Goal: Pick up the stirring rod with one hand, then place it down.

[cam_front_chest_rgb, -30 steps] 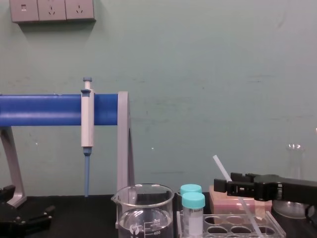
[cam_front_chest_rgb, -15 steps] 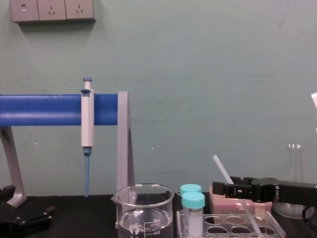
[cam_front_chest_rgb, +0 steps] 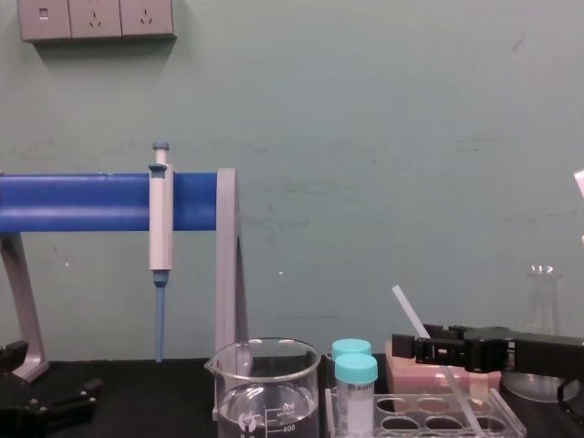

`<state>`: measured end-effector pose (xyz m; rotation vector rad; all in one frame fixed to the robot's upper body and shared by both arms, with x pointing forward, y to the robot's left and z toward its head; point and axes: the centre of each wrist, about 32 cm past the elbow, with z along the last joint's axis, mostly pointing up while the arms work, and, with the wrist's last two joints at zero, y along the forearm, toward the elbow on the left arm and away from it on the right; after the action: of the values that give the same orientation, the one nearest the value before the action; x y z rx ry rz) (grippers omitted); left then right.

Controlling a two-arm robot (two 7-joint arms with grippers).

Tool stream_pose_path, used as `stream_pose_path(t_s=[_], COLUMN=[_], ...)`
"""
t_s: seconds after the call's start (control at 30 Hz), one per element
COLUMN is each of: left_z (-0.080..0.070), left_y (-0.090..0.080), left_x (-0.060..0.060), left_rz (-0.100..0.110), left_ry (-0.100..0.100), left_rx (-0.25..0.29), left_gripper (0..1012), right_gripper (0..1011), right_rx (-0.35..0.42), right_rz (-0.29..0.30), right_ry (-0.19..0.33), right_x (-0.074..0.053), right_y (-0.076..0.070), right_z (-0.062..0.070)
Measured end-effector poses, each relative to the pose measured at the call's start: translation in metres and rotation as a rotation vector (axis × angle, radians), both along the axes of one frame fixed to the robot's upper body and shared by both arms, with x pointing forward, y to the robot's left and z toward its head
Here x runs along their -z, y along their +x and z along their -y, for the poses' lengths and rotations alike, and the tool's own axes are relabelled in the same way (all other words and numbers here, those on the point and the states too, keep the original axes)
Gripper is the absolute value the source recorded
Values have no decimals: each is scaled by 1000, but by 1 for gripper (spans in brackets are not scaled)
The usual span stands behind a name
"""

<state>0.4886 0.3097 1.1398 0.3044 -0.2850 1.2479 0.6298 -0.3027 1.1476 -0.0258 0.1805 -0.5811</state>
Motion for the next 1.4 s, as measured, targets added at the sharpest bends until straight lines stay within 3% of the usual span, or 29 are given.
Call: stream_pose_path(t_s=[0.3, 0.97, 1.4], left_z=[0, 0, 0], left_y=[0, 0, 0], left_x=[0, 0, 0], left_rz=[0, 0, 0], left_ry=[0, 0, 0], left_rx=[0, 0, 0], left_gripper=[1000, 1000, 1000], right_gripper=[768, 113, 75], right_rx=[0, 1, 7], right_rz=[1, 2, 27], right_ry=[0, 0, 6], right_x=[0, 0, -2], right_y=[0, 0, -3], right_z=[0, 0, -1])
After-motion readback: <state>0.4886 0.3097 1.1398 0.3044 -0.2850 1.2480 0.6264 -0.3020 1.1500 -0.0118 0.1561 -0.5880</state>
